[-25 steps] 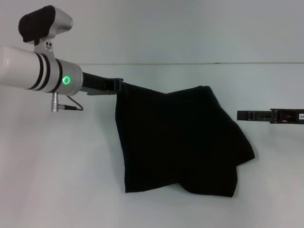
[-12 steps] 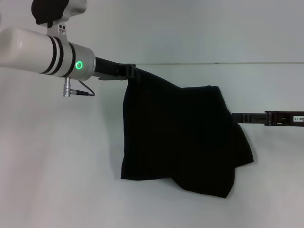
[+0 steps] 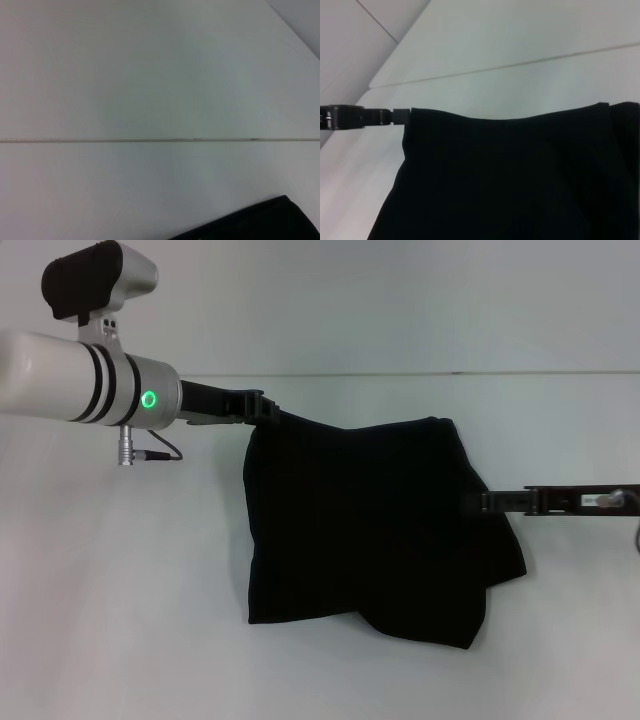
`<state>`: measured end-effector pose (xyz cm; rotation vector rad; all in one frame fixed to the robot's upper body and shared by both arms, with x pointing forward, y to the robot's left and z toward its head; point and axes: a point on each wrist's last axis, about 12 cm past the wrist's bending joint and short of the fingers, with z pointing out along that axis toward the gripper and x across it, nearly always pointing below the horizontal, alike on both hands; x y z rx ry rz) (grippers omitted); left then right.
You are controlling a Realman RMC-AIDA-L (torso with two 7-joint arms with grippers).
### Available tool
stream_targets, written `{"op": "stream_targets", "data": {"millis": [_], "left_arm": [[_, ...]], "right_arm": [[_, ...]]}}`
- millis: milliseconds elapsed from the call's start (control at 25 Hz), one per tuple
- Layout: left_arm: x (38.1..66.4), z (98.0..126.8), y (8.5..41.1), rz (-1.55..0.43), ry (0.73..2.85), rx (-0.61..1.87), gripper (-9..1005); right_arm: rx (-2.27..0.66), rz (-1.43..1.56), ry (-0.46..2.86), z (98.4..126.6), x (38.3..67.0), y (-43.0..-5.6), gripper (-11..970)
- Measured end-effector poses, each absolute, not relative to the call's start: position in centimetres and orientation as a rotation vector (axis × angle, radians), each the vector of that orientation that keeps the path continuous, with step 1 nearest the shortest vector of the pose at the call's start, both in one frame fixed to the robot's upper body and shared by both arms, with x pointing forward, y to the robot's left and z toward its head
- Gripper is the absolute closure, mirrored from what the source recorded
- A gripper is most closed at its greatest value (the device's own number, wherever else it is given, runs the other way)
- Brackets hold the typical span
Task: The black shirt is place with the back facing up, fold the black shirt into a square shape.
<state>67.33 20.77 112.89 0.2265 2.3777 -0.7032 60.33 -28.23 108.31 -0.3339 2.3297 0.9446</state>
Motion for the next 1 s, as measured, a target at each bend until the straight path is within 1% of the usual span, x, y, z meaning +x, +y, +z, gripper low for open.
{"op": "stream_targets", "data": {"millis": [40, 200, 480, 680, 720, 800, 920, 1000], "left_arm": [[67.3, 112.9, 20.8, -0.7, 2.376, 0.226, 790], [67.2, 112.9, 21.2, -0.699, 2.372, 0.225, 716], [65.8, 113.1, 21.6, -0.744, 2.36, 0.248, 586], [65.1, 112.9, 22.3, -0.754, 2.359, 0.235, 389], [65.1, 112.9, 22.4, -0.756, 2.36, 0.231, 350], [65.0, 112.9, 22.6, -0.755, 2.36, 0.226, 123], [65.0, 112.9, 22.7, -0.753, 2.358, 0.223, 105], [65.1, 112.9, 22.8, -0.751, 2.357, 0.225, 93]], "right_arm": [[-0.336, 0.94, 2.333, 108.2, 60.4, -27.9, 35], [-0.348, 0.915, 2.346, 107.8, 61.1, -26.6, 66], [-0.36, 0.882, 2.351, 107.6, 61.9, -24.9, 120], [-0.363, 0.88, 2.34, 107.8, 62.3, -24.1, 158], [-0.361, 0.881, 2.339, 107.8, 62.4, -24.0, 182], [-0.353, 0.877, 2.337, 107.8, 62.5, -23.8, 231], [-0.315, 0.855, 2.342, 107.5, 62.7, -23.4, 304], [-0.3, 0.84, 2.346, 107.3, 62.8, -23.2, 392]]}}
